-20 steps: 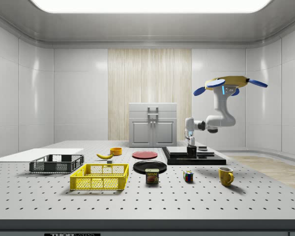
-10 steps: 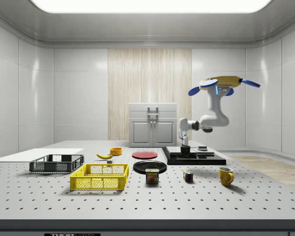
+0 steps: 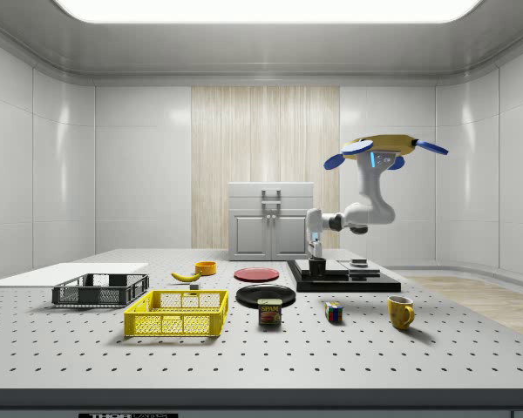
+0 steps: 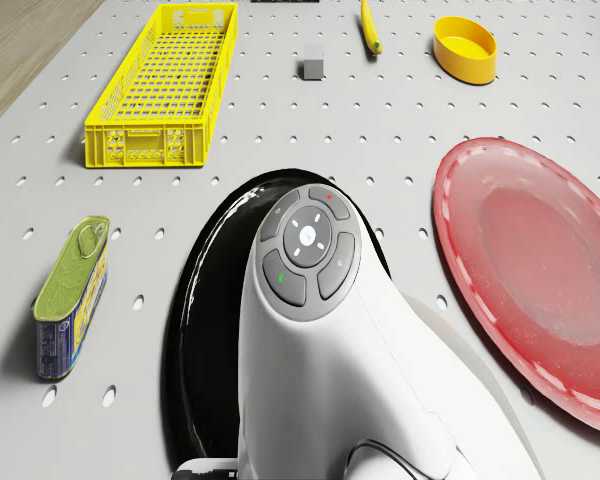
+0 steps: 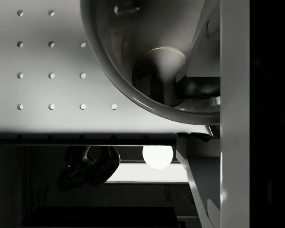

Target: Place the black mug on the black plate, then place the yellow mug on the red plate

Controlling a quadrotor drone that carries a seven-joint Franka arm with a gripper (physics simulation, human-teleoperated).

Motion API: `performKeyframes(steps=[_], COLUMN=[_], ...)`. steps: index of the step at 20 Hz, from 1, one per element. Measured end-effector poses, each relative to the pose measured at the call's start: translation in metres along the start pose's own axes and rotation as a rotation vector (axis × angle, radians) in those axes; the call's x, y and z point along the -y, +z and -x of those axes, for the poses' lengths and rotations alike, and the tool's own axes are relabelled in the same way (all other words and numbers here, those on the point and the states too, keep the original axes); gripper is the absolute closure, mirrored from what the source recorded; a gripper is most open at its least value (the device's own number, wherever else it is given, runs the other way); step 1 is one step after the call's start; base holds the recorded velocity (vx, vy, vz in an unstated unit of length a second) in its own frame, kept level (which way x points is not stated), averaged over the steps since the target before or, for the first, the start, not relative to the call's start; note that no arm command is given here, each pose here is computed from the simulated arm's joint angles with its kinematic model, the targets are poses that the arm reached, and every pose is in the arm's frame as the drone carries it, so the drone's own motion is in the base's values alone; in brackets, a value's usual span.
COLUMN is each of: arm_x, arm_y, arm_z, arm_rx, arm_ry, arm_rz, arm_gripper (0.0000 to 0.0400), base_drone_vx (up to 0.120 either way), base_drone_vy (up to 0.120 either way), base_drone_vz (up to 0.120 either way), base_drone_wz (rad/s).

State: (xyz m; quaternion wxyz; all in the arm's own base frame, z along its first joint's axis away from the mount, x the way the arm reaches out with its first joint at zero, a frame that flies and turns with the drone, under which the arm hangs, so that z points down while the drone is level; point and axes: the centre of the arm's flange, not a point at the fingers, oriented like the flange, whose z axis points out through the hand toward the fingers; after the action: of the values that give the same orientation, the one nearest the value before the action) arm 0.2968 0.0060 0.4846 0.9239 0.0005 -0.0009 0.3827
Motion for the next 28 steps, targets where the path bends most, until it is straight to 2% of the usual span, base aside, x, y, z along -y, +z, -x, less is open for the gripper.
performKeyframes(steps=[20, 22, 28], arm_x=[0.0, 0.0, 0.0], arm_y=[0.0, 0.0, 0.0], arm_z=[0.0, 0.0, 0.0], arm_rx=[0.0, 0.0, 0.0], arm_ry=[0.0, 0.0, 0.0], arm_rz=[0.0, 0.0, 0.0], arm_gripper=[0.03, 0.03, 0.03], base_drone_vx=[0.12, 0.12, 0.12], base_drone_vy=[0.0, -0.1, 0.0], base_drone_vz=[0.0, 0.0, 0.0], base_drone_wz=[0.0, 0.0, 0.0])
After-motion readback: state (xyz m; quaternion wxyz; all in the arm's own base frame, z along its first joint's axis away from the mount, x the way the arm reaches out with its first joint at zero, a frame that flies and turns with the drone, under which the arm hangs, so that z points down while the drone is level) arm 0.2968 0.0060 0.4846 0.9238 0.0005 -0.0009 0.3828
